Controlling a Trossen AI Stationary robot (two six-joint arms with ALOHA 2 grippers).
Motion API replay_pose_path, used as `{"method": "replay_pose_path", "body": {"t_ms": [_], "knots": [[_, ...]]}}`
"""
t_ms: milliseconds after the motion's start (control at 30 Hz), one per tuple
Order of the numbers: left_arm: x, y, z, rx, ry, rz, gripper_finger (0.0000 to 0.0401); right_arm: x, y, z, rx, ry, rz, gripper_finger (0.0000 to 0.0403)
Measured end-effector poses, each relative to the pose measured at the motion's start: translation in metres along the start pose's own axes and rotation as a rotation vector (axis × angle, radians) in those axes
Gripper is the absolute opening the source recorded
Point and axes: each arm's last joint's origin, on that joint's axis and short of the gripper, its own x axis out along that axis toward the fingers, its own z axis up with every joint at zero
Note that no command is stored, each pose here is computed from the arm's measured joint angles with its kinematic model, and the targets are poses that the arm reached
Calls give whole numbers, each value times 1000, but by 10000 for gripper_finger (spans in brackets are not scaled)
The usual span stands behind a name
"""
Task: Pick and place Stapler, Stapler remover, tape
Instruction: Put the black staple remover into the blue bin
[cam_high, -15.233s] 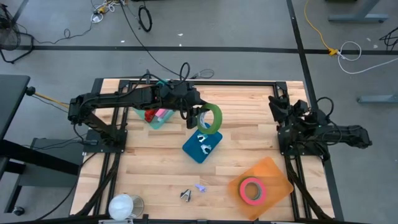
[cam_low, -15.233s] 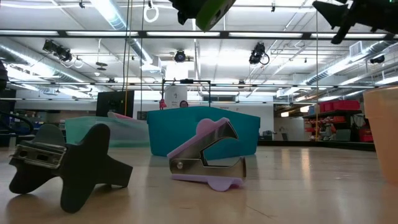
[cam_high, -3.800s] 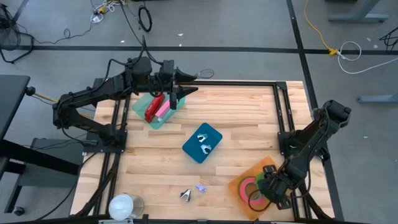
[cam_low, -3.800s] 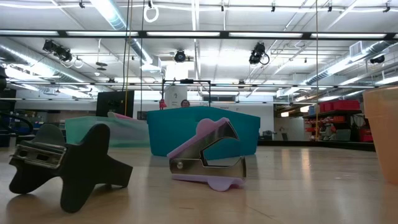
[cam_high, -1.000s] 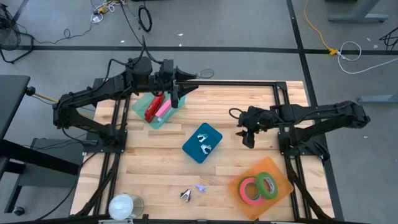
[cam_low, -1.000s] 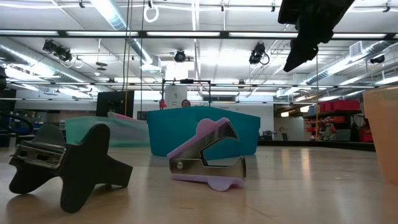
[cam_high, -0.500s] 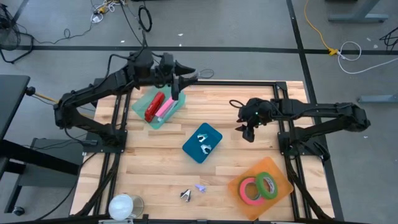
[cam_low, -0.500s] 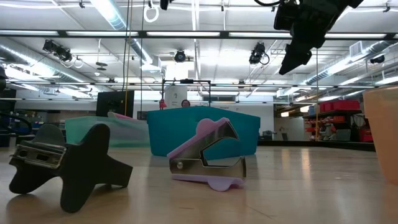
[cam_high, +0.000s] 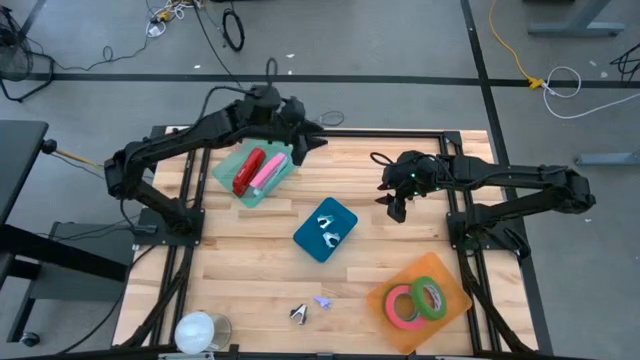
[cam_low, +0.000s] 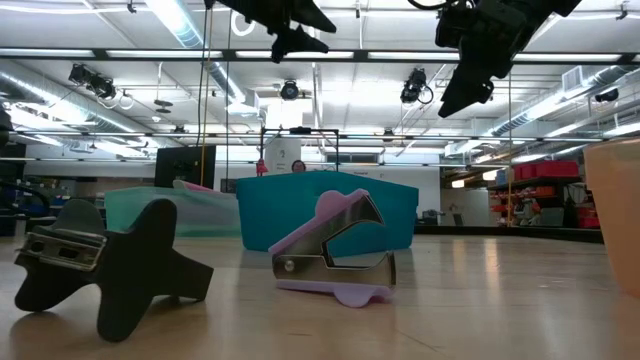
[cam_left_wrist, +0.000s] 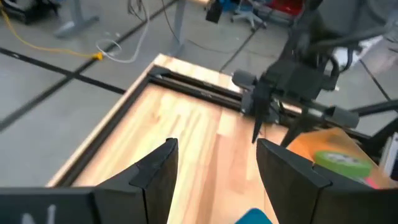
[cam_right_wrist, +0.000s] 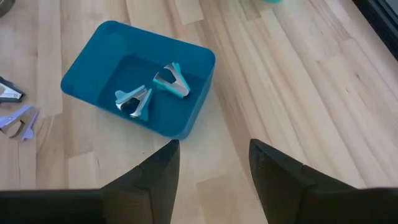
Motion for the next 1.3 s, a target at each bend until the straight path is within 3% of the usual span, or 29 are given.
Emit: {"method": "replay_pose_path", "body": {"t_ms": [200,400,567,700,933,1133,1233,1300], "knots": [[22,4,-13,-20,72,-24,220,0,0,0,0,-1,-2,192],[39,7,-36,-54,237,-13,220,0,0,2,11,-18,0,192],[45,-1,-54,-81,384,-7,220,0,0,4,-2,-41,-23,192],[49,-15,-61,-20,436,-9,220,0,-1,6,-1,-66,-60,192],[44,-18,-71,-55,523,196,220,-1,-1,10,-2,-106,-56,192],[31,-7,-86,-138,704,321,220,-1,0,13,-2,-137,-52,192],[26,-3,-89,-168,755,356,220,-1,0,14,-2,-149,-51,192],[25,-4,-90,-183,772,324,220,-1,0,14,-5,-154,-51,192]]}}
